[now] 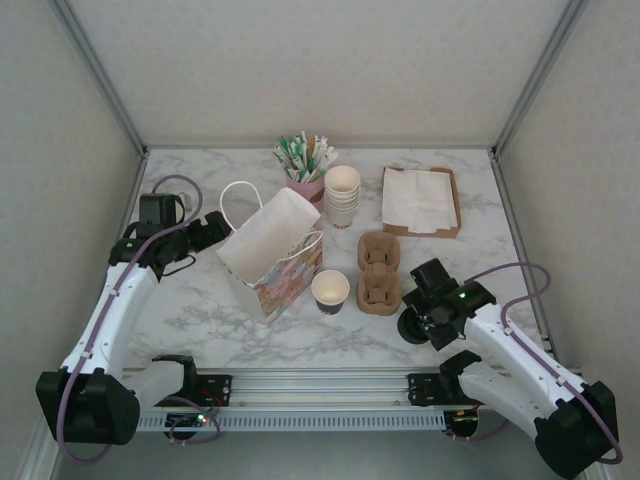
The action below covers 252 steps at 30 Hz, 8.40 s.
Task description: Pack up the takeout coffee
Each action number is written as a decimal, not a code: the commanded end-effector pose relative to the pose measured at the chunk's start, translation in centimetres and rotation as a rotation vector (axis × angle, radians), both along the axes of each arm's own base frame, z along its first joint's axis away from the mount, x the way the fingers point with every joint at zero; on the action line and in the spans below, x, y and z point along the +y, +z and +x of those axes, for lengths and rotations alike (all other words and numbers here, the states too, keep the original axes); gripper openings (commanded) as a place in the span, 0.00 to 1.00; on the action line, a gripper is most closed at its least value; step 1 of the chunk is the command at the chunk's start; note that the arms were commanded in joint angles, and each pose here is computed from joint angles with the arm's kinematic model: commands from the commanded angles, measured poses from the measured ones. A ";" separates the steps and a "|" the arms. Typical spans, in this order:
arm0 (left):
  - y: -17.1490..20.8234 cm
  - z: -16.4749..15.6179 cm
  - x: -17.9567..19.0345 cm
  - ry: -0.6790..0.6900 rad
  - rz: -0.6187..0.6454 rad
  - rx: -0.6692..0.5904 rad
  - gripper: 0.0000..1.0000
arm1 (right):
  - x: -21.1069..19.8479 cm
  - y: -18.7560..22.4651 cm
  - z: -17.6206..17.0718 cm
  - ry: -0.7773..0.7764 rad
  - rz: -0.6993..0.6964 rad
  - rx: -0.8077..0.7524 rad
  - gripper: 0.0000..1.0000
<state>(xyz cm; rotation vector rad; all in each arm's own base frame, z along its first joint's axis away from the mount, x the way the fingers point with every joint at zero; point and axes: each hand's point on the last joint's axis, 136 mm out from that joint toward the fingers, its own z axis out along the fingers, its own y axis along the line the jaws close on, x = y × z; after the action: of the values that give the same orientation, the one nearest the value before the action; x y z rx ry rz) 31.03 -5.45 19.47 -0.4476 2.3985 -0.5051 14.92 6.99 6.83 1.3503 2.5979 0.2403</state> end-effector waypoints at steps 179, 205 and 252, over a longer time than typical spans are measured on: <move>-1.2 -0.5 0.3 0.003 0.085 0.070 0.96 | 20.9 10.3 4.7 1.302 -0.158 -0.234 0.73; -1.1 -0.4 0.1 -0.004 0.078 0.065 0.96 | 21.8 6.8 5.1 1.355 -0.293 -0.081 0.75; -1.4 -0.4 -0.1 -0.009 0.074 0.075 0.96 | 21.2 6.3 4.7 1.267 -0.276 -0.101 0.76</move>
<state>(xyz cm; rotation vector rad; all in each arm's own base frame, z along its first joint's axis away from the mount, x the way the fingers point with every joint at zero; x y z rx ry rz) 30.56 -5.10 17.59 -0.4546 2.4788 -0.4010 20.31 28.76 13.13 -0.5188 2.8173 0.1022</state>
